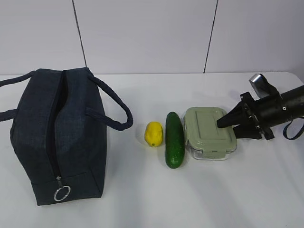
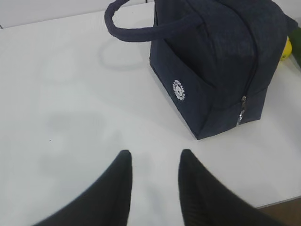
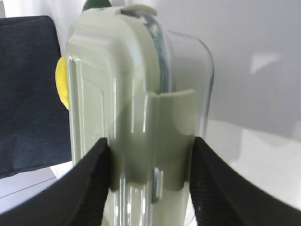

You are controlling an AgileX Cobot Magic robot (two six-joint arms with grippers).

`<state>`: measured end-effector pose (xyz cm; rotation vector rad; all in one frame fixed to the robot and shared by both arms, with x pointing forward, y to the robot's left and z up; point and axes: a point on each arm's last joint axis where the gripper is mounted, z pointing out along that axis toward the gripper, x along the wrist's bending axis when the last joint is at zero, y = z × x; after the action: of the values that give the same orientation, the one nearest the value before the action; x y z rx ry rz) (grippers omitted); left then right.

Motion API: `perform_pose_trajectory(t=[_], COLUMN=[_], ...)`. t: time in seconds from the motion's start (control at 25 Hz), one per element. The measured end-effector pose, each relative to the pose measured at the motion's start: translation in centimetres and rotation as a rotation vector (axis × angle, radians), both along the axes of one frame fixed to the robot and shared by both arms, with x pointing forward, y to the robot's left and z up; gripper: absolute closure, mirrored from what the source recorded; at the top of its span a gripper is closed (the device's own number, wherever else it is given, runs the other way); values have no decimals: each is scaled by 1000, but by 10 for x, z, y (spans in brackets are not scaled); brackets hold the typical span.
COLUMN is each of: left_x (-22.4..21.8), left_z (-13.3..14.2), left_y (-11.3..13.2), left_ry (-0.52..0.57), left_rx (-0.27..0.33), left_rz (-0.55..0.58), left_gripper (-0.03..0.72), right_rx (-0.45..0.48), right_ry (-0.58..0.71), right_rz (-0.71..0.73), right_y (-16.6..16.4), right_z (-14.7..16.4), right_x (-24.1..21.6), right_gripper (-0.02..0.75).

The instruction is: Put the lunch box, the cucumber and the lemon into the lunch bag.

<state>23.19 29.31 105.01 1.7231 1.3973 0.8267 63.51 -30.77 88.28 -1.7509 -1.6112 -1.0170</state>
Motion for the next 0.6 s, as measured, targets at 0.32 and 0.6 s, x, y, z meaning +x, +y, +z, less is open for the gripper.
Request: perform_pose_trajectory(t=[0.32, 0.6], left_x=[0, 0], left_z=[0, 0], left_y=[0, 0], left_ry=[0, 0], left_rx=[0, 0], left_rz=[0, 0], left_gripper=[445, 445], right_rx=[-11, -11], right_ry=[-22, -21], right_rz=[-26, -25], right_y=[-1, 5], right_z=[16, 23], right_x=[1, 1], right_gripper=[384, 384])
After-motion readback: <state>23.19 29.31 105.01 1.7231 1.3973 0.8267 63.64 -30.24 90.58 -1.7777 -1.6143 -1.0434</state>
